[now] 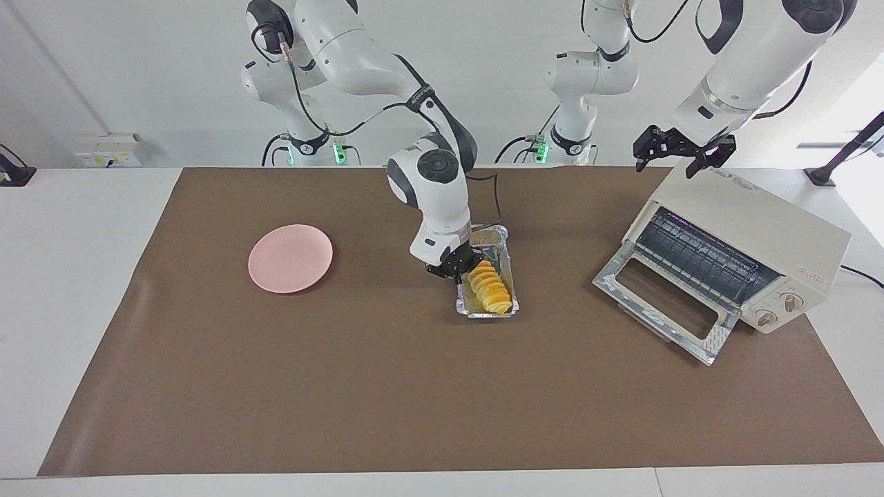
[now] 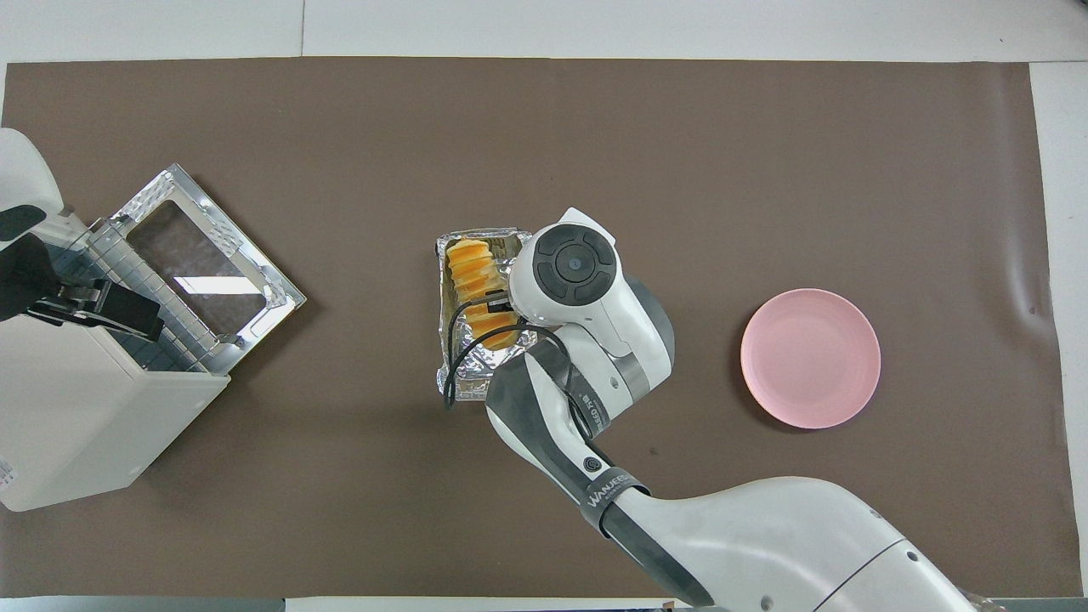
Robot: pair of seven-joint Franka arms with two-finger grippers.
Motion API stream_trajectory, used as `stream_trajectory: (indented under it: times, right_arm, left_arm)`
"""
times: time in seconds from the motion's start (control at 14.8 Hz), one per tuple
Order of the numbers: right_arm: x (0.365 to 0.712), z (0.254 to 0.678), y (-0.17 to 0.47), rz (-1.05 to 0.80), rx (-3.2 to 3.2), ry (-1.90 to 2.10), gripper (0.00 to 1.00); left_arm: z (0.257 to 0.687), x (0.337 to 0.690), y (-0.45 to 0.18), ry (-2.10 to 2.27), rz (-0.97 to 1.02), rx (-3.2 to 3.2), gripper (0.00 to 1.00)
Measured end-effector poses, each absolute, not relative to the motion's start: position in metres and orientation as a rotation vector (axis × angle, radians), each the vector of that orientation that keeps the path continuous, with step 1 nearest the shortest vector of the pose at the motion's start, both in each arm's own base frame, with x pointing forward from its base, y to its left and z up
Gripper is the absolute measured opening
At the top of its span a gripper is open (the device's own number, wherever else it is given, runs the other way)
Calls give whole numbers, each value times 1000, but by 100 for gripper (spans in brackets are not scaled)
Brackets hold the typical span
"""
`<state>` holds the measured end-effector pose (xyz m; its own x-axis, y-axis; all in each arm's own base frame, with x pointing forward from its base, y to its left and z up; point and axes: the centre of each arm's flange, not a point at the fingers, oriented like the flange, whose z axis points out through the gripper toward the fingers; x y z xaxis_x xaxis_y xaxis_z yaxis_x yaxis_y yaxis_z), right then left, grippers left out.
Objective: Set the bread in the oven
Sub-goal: 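Slide the foil tray toward the oven with the right gripper, then withdraw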
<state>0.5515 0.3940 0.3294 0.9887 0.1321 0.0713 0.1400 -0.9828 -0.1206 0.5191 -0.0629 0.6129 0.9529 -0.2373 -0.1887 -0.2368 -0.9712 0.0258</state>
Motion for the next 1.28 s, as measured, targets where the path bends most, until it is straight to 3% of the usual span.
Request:
stream_trajectory:
  times: [0.14,0.68,0.95,1.28]
  right_arm:
    - [552,331,393,-98,-3008,-188,17]
    - [560,357,377,-99,-3021,-84,98]
    - [590,424,301,-121,-3031,35,100]
    - [618,489,174,-213,-3042,-123,100]
  left_arm:
    - [613,519,-63,-377,-300,3102,100]
    - [613,519,-63,-378,-304,3101,100]
    - [618,513,-77,-420,-297,3097,100]
    - [622,506,-78,-406,-309,3092,100]
